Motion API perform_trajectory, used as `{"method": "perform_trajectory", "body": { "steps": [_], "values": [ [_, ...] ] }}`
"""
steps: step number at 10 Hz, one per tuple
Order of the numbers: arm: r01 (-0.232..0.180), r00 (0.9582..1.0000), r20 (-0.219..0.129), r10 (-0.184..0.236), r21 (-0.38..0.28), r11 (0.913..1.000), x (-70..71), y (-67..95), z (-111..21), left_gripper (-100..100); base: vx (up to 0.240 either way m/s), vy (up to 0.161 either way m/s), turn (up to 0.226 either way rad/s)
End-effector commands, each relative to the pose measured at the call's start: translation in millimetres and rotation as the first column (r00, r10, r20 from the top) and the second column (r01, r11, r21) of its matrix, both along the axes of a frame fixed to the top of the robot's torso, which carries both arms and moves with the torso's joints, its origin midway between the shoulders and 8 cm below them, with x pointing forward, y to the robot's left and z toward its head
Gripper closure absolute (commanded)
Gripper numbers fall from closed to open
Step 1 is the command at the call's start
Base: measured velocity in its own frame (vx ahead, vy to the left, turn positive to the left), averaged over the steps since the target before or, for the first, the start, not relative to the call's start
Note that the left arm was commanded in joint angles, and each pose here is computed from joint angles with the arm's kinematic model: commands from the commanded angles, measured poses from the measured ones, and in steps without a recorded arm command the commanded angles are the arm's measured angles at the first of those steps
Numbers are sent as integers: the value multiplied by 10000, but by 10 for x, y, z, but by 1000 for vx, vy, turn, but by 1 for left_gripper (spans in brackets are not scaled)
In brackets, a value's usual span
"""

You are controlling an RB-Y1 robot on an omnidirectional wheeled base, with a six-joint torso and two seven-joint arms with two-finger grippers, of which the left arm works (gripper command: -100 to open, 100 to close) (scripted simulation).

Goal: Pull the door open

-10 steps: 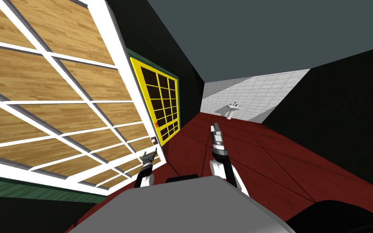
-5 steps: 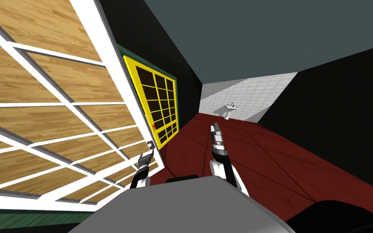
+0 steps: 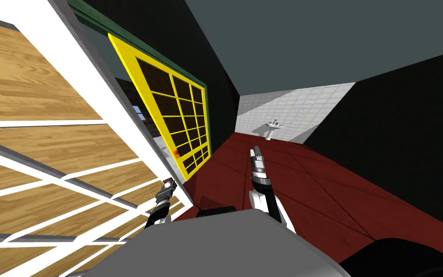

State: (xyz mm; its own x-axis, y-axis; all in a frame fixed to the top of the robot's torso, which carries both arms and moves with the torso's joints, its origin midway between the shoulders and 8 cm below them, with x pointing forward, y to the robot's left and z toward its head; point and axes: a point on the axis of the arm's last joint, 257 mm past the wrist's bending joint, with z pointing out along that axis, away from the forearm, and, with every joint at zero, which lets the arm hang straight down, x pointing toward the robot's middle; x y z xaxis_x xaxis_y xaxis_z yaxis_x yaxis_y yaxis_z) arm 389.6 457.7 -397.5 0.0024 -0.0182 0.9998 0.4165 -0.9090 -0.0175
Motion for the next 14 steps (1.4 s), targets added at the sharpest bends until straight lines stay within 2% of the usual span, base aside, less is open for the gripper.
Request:
{"method": "perform_trajectory", "body": {
  "steps": [1, 5, 6, 8, 13, 14],
  "values": [
    [19, 10000, -17, -19, -5, 10000, 6, -14, -6, 100, -45, 1, -9],
    [19, 10000, -17, -19, -5, 10000, 6, -14, -6, 100, -17, -2, -6],
    [282, 9996, -77, -282, -44, 9996, -1, -68, -30, 100, -143, 34, -77],
    [507, 9987, -51, -507, -58, 9987, 6, -110, -22, 100, -208, 10, -86],
    [1467, 9892, 18, -1467, -157, 9891, 18, -299, -5, 100, -225, 8, -83],
    [1559, 9878, 21, -1559, -170, 9876, 17, -318, -5, 100, -199, 19, -62]
  ]
}}
